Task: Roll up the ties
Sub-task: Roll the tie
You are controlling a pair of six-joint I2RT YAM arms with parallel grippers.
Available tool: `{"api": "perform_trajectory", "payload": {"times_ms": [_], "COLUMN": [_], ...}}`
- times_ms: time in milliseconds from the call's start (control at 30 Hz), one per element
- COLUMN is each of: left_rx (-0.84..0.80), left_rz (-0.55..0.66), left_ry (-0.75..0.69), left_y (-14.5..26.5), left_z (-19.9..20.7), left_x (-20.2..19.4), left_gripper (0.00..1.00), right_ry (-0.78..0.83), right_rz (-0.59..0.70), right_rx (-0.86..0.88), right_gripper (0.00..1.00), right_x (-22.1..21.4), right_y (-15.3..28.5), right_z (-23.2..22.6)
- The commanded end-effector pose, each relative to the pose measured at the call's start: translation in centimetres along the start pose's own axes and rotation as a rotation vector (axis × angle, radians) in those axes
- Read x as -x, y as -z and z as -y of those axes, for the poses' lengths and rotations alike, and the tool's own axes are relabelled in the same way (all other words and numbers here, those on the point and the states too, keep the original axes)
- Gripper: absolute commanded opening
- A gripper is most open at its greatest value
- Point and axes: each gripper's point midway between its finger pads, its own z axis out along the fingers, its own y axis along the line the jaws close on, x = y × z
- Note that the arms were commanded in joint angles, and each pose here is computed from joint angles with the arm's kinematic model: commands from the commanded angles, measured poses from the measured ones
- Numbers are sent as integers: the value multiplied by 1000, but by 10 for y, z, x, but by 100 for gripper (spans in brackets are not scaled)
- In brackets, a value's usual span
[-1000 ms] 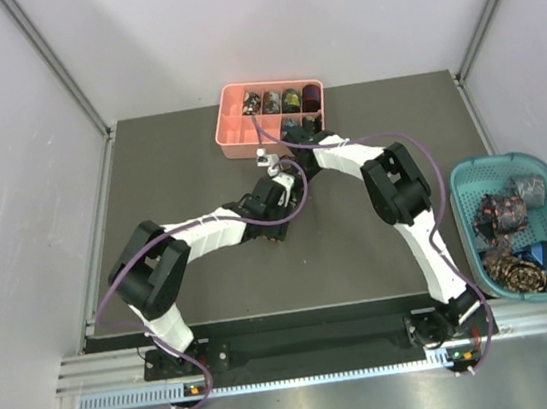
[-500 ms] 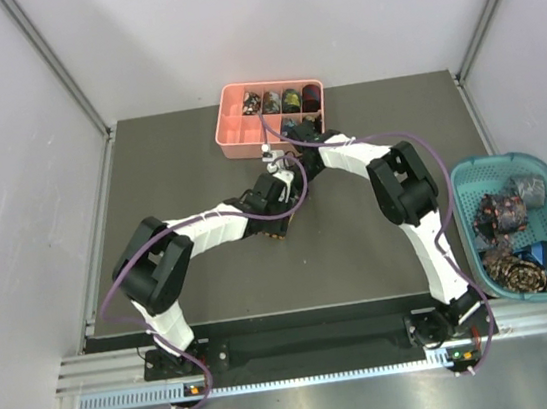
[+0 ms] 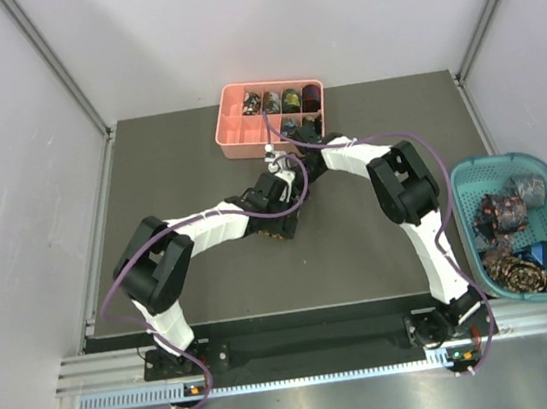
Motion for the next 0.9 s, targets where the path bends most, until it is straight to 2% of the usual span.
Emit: {"api": "perform_trajectory", "payload": {"times_ms": [0,100,267,433,733,833,867], "left_rx": [12,32,21,-10,-44,-27,-15], "left_rz": [-83,-72,-36,-35,-1,-18,-43], "left_ry": [12,15,-2,-49,-80,-82,-78], "left_y": [-2,-3,-3,-4,-10,-14,-16], "left_z": [-5,-10,-10,-6,0,-2,-4], "left_x": [-17,-12,1,4,12,10,4], "left_gripper": [86,93,94,84,82,71,64], "right_ry": [-2,-15,-28,-26,-27,-27,-26], "right_rz": [-58,-70,-92,-114,-135,-135,-133], "right_rx": [-120,-119,-104,-89,-68,-68,-70], "right_gripper": [22,20,18,17,14,16,18], "right_x": [-29,-34,-42,-47,-54,-54,-53], "right_y": [-20,-23,-25,-29,-30,-29,-28], "right_z": [39,40,38,33,26,25,25]}}
